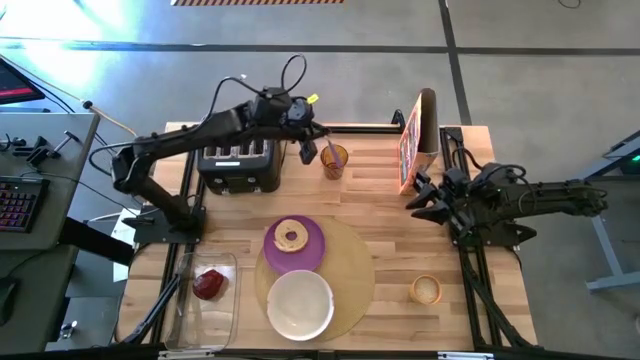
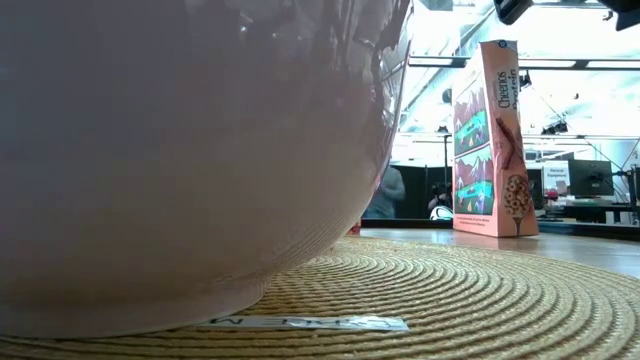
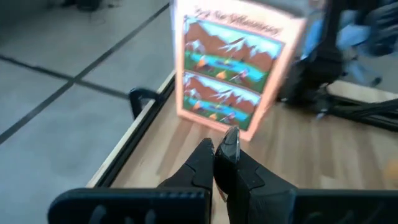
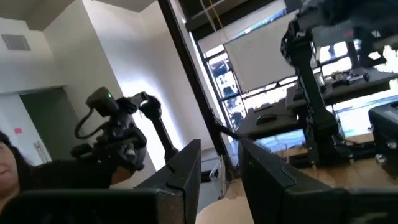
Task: Arrange a breakfast setting
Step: Put the spoon from the glass onto the placemat to the right of the white bowl
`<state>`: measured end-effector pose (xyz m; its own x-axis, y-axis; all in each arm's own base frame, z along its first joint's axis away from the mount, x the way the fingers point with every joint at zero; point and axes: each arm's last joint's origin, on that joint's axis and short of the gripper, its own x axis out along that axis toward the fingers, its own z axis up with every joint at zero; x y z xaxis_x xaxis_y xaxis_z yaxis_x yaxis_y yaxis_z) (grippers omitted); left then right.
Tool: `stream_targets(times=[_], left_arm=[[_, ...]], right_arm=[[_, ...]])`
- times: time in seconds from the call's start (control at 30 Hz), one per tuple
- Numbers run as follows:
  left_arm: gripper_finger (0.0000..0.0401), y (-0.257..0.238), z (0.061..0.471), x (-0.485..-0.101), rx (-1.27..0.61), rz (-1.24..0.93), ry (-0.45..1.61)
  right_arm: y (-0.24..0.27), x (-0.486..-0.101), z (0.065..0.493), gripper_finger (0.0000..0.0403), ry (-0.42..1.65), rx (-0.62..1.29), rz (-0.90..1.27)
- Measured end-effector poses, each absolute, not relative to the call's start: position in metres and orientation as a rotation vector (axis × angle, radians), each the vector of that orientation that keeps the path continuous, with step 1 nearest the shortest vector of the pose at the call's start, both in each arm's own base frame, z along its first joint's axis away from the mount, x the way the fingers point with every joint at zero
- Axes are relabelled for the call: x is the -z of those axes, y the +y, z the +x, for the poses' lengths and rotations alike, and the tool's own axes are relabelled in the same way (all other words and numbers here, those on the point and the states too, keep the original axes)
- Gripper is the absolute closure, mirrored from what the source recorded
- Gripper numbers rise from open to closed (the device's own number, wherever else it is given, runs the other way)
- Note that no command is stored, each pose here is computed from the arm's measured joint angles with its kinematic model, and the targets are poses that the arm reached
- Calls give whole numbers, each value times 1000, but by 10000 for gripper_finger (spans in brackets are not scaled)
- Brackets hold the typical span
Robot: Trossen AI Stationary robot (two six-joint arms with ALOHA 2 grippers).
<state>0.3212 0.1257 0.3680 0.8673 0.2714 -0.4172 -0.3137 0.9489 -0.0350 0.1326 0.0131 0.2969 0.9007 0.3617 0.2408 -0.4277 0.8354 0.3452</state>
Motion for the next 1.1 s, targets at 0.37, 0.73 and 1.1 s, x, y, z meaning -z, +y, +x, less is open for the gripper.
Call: stream_targets(times=[0.37, 0.73, 1.1], left_arm=[[398, 78, 335, -368, -170, -91, 427], [398, 33, 346, -367, -52, -126, 424], [398, -10, 376, -344, 62, -136, 413]], right_arm=[[34, -279, 156, 292, -38, -430, 354], [48, -268, 169, 261, 7, -314, 378], [60, -250, 189, 261, 67, -161, 463]])
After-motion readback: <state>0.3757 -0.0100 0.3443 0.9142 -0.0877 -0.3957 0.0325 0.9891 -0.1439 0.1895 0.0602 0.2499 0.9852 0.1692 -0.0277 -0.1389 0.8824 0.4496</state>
